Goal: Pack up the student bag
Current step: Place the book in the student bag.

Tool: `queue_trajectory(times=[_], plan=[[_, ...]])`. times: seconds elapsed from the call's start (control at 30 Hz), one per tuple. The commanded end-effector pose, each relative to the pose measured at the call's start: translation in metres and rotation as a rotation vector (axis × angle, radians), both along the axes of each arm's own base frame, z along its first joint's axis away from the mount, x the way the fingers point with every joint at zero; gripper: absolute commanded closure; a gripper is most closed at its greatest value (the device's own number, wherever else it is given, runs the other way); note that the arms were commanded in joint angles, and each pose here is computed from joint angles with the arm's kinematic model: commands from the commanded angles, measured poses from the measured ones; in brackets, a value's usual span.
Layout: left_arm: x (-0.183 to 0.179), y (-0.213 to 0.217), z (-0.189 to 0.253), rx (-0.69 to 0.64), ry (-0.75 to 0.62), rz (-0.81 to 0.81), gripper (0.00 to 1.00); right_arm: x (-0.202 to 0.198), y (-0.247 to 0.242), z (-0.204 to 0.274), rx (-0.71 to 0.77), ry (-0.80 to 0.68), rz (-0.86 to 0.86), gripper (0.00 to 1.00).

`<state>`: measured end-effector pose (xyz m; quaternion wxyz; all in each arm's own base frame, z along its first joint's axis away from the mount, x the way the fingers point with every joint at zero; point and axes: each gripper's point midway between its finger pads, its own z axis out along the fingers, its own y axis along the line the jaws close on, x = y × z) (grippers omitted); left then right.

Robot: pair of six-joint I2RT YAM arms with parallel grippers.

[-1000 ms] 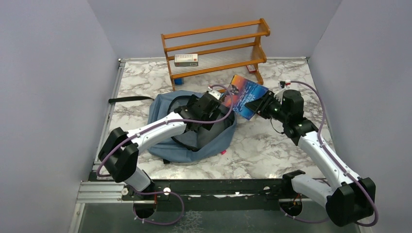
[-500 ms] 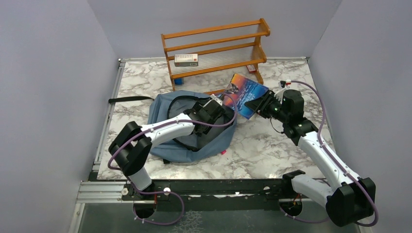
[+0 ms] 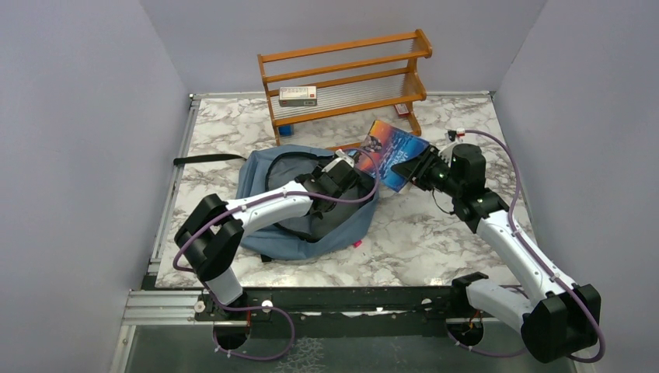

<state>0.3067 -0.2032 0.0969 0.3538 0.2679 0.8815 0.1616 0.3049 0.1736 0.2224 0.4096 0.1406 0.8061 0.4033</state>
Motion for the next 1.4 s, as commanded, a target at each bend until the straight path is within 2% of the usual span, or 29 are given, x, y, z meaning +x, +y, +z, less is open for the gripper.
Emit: queue_trajectory(times=[0.0,0.3,0.47,0.77,1.37], plan=[[0.013,0.007,0.026,0.036,-0.094,0.039,0.69,0.007,0.007,0.056,0.046,-0.176,0.030,1.00],[0.024,0.007,0.064,-0.063,-0.183,0.091,1.00,-0.006,0.026,0.058,0.160,-0.092,0.129,0.99],[0.027,0.010,0.087,-0.169,-0.239,0.131,1.00,-0.015,0.043,0.058,0.261,-0.043,0.221,0.99],[0.029,0.016,0.115,-0.311,-0.296,0.142,1.00,-0.021,0.059,0.041,0.311,0.051,0.286,0.99],[0.028,0.015,0.127,-0.391,-0.335,0.132,1.00,-0.035,0.133,0.021,0.351,0.146,0.471,0.99]])
